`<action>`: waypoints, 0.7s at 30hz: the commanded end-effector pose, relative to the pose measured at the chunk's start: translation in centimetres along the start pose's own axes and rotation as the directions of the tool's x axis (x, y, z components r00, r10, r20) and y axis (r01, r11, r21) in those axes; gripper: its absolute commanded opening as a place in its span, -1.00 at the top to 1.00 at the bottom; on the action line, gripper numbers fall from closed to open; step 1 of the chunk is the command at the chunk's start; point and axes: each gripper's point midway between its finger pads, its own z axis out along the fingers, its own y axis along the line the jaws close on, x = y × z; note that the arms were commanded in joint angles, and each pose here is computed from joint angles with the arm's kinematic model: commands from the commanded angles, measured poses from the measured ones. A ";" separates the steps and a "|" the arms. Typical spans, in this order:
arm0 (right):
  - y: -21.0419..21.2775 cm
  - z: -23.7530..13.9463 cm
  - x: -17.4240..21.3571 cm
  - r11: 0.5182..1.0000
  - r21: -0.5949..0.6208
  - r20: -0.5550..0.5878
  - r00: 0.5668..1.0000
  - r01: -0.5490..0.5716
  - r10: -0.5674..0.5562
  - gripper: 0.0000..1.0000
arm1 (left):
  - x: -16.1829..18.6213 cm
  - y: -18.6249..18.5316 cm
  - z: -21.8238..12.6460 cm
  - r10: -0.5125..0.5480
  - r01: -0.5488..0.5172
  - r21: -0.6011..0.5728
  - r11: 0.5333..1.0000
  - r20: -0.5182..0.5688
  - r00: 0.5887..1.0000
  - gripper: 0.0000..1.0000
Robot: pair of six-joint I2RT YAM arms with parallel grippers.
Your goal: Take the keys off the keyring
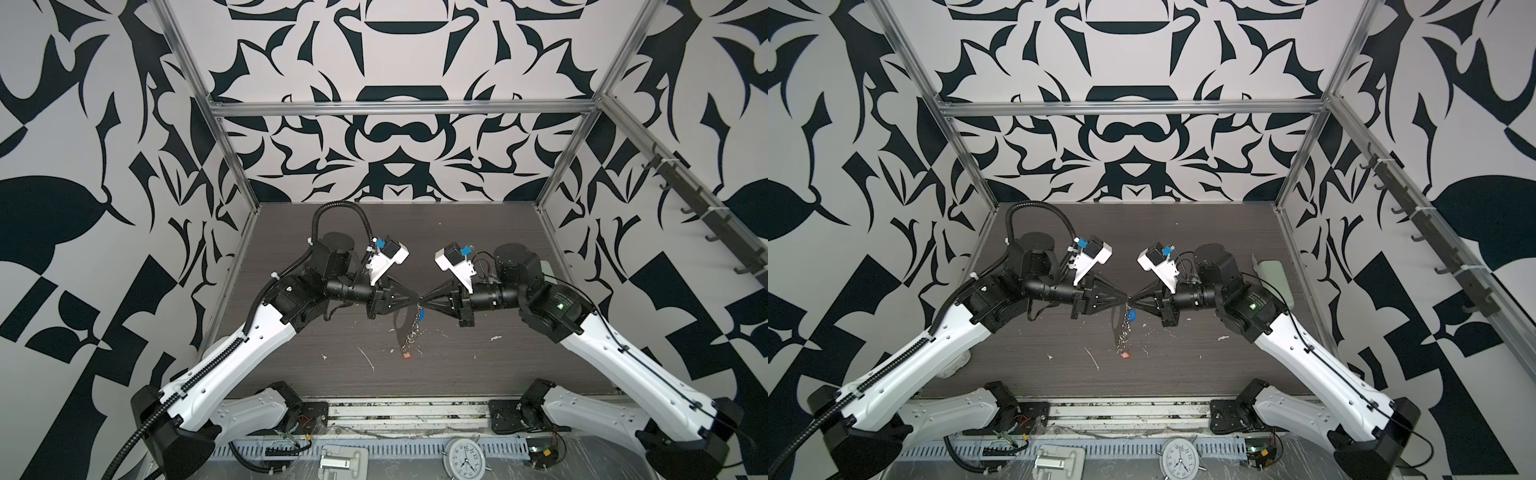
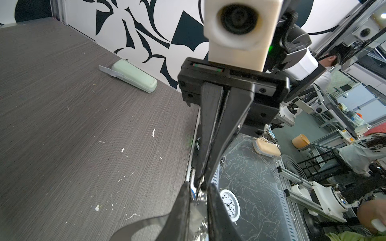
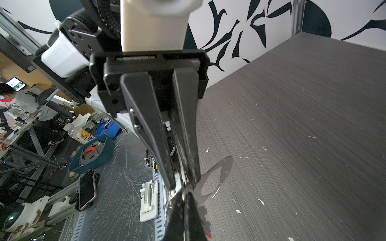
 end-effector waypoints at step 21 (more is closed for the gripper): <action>1.7 -0.9 -4.6 0.995 -0.006 0.125 0.988 0.095 -0.094 1.00 | -0.2 0.2 0.9 0.003 -0.003 -0.011 1.000 -0.017 1.000 0.78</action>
